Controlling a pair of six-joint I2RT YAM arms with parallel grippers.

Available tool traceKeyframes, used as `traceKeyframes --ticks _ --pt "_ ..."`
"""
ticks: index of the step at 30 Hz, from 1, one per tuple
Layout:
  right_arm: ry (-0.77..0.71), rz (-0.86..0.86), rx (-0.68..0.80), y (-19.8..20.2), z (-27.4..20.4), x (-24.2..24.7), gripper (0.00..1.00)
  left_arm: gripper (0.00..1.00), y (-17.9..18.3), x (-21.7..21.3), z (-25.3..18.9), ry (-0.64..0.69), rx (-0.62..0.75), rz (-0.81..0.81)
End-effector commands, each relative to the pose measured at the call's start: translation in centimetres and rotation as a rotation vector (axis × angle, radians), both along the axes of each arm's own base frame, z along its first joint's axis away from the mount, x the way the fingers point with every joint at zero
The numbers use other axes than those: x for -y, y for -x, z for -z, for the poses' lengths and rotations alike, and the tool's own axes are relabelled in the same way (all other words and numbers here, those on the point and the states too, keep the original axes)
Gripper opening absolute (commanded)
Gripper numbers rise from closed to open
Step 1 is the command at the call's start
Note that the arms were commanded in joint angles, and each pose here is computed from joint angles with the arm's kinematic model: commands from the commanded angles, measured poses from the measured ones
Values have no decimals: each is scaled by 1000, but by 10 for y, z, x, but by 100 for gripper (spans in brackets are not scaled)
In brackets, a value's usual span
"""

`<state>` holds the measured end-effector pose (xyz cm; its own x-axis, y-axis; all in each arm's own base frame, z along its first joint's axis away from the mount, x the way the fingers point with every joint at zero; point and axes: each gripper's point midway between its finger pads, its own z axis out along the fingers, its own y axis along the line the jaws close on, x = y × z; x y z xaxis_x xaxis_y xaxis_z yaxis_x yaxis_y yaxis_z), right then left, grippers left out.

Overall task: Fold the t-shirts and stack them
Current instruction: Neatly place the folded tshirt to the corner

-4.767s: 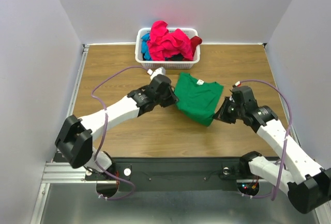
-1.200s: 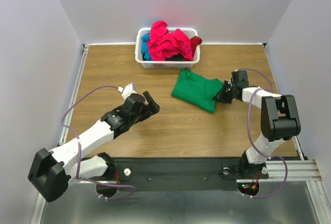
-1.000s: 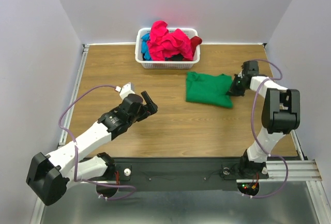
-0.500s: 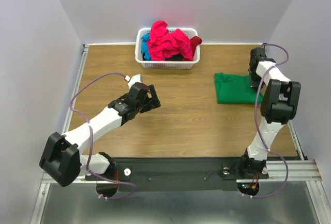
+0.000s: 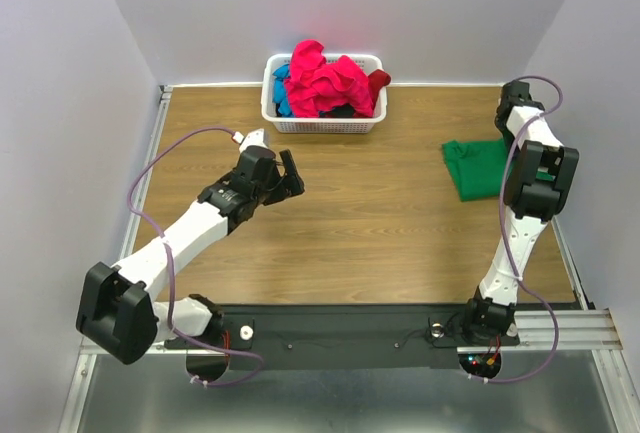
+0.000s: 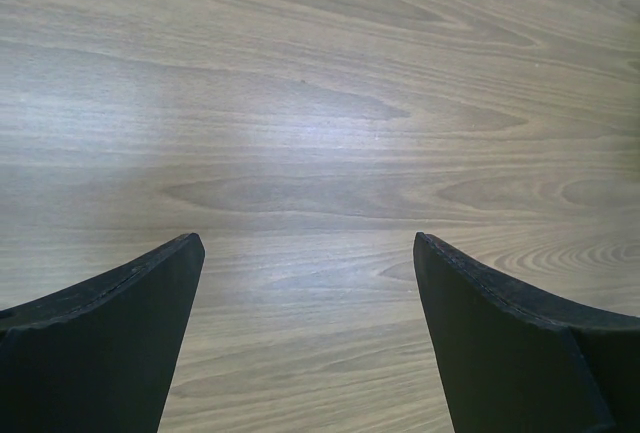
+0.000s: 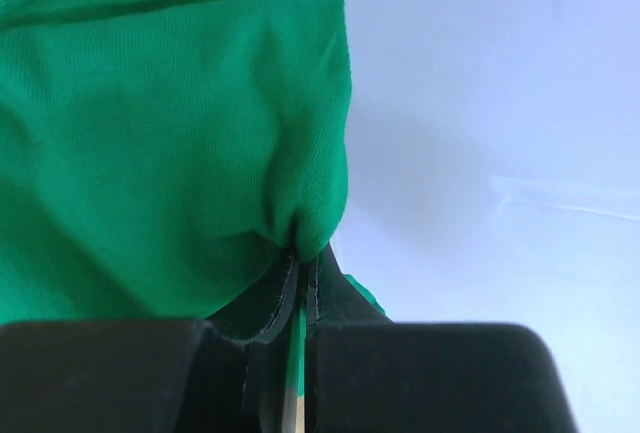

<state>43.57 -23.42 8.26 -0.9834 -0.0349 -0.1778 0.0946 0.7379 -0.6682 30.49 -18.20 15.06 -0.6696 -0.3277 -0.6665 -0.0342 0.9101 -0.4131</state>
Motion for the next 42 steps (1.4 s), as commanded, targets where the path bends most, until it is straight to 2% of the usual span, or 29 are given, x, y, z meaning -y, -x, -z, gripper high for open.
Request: traceKeyframes --ticks 1,4,5,7,8,9,10,11,13,14,16,19,21,24,28,29,31,32,33,34,35,36,39,42 --pt "71 12 31 -7 -29 19 0 98 -8 -8 -41 11 98 -10" --pt "94 35 31 -4 -33 27 1 98 -8 -16 -48 -17 108 -29" --pt "106 46 31 -2 -35 30 5 98 -7 -17 -50 -21 109 -32" --pt "113 59 44 -3 -38 32 25 98 -8 -19 -56 -19 125 -39" --pt "107 57 56 -5 -39 31 49 98 -8 -19 -58 -15 130 -38" --pt "97 54 67 -6 -41 30 57 98 -8 -19 -60 -12 135 -38" --pt "84 54 95 -9 -45 28 73 98 -7 -19 -61 -7 135 -39" --pt "76 53 110 -11 -47 27 78 98 -7 -19 -62 -5 136 -40" --pt "57 52 138 -12 -51 24 80 98 -5 -19 -64 6 140 -38" --pt "37 46 164 -13 -57 20 85 98 -3 -19 -65 13 141 -38" --pt "-32 25 221 -19 -60 9 87 98 0 -19 -64 20 136 -36" --pt "-150 -10 341 -30 -78 -17 100 98 5 -20 -66 43 134 -44" --pt "-202 -26 435 -33 -104 -37 100 98 11 -21 -67 66 123 -55" --pt "-335 -44 531 -32 -115 -92 100 98 22 -28 -63 74 87 -83" --pt "-562 46 739 -4 -136 -162 100 99 37 -52 -59 55 53 -196" --pt "-639 45 715 8 -108 -180 100 98 40 -56 -58 53 47 -217" --pt "-725 46 783 26 -110 -200 100 98 50 -67 -54 40 26 -255" --pt "-777 -3 863 39 -129 -212 100 98 54 -70 -51 54 7 -287" --pt "-788 25 827 60 -105 -214 100 98 61 -74 -46 48 -16 -294" --pt "-800 55 831 72 -98 -217 100 98 67 -73 -49 78 -9 -283" --pt "-780 56 884 89 -110 -214 100 98 72 -73 -39 94 -26 -290" --pt "-769 86 830 111 -81 -213 100 99 77 -75 -41 128 -6 -294" --pt "-751 107 828 151 -63 -213 100 99 89 -82 -30 166 0 -325" --pt "-817 99 860 162 -65 -224 100 98 96 -90 -25 155 4 -349"
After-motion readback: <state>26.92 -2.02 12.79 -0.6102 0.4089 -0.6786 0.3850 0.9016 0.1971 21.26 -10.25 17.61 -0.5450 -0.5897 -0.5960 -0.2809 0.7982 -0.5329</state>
